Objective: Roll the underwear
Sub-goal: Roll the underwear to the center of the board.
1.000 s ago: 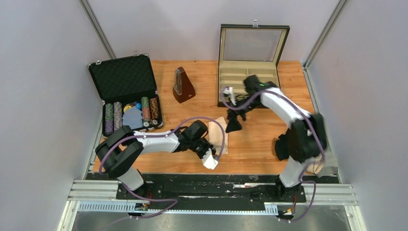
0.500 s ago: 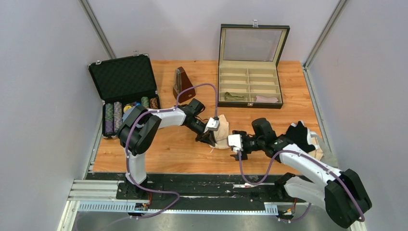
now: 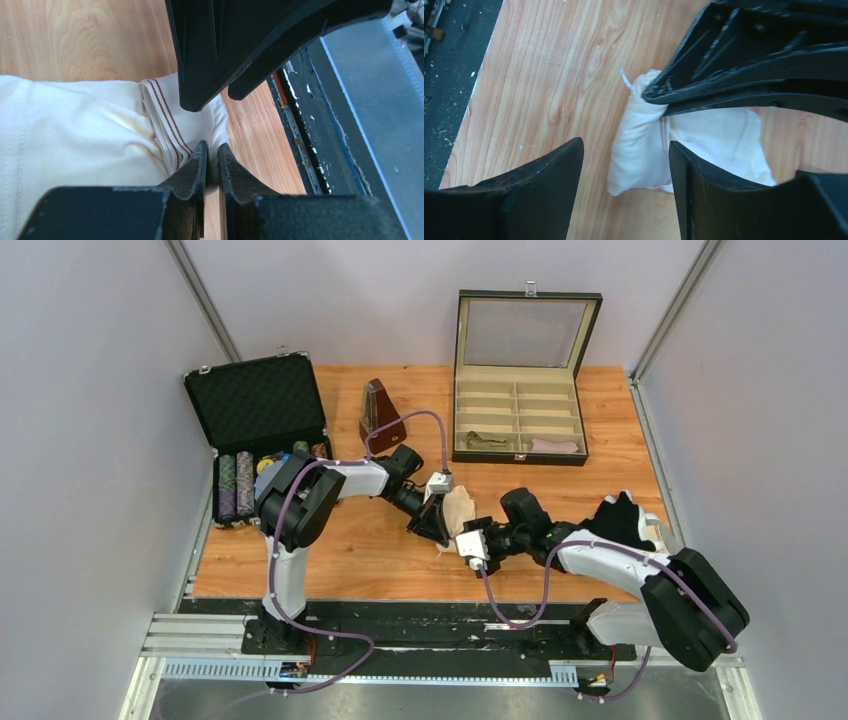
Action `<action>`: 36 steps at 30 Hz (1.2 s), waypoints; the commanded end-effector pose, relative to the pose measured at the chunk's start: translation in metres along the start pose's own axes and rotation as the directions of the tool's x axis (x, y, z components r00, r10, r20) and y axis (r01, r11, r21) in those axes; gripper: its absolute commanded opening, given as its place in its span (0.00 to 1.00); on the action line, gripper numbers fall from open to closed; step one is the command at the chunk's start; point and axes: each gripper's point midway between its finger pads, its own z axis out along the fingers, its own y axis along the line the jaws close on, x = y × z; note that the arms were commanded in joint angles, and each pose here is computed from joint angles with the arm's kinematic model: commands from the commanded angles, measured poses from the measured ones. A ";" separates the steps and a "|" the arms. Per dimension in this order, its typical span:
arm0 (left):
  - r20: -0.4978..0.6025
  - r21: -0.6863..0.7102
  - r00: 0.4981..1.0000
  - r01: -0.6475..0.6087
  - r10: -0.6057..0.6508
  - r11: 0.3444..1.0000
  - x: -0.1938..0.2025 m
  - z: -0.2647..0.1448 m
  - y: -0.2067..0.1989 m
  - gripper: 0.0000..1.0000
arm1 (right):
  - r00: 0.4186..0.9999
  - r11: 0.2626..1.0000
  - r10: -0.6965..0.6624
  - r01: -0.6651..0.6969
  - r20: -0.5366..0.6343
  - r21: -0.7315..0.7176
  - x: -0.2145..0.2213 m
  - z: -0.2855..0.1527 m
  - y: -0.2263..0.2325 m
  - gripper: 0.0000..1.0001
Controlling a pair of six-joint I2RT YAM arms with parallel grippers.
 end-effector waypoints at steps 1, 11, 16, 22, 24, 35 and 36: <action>0.059 0.016 0.996 0.064 -0.065 0.998 -0.012 -0.007 0.007 0.03 | 0.999 0.999 -0.045 0.045 0.011 0.005 -0.003 0.009 -0.013 0.63; 0.080 0.024 0.991 0.104 -0.106 0.994 -0.009 -0.015 0.008 0.03 | 0.992 0.995 0.052 -0.041 -0.111 0.094 0.022 0.027 -0.045 0.34; 0.064 -0.014 0.982 0.180 -0.179 0.984 -0.002 -0.025 0.008 0.03 | 0.973 0.984 0.175 -0.179 -0.152 -0.014 0.017 0.021 -0.035 0.04; 0.071 -0.077 0.936 0.349 -0.344 0.934 0.001 -0.041 0.003 0.03 | 0.895 0.863 0.397 -0.440 -0.204 -0.247 0.002 0.008 -0.002 0.01; 0.082 -0.095 0.918 0.395 -0.388 0.914 0.001 -0.042 0.005 0.02 | 0.849 0.797 0.465 -0.524 -0.249 -0.300 0.004 0.006 0.007 0.01; 0.184 -0.223 0.767 0.642 -0.615 0.733 0.010 -0.049 0.036 0.00 | 0.496 0.375 0.767 -0.861 -0.406 -0.344 0.040 0.003 0.001 0.00; 0.204 -0.223 0.739 0.673 -0.642 0.705 0.011 -0.052 0.040 0.00 | 0.476 0.351 0.779 -0.870 -0.409 -0.345 0.042 0.003 -0.001 0.00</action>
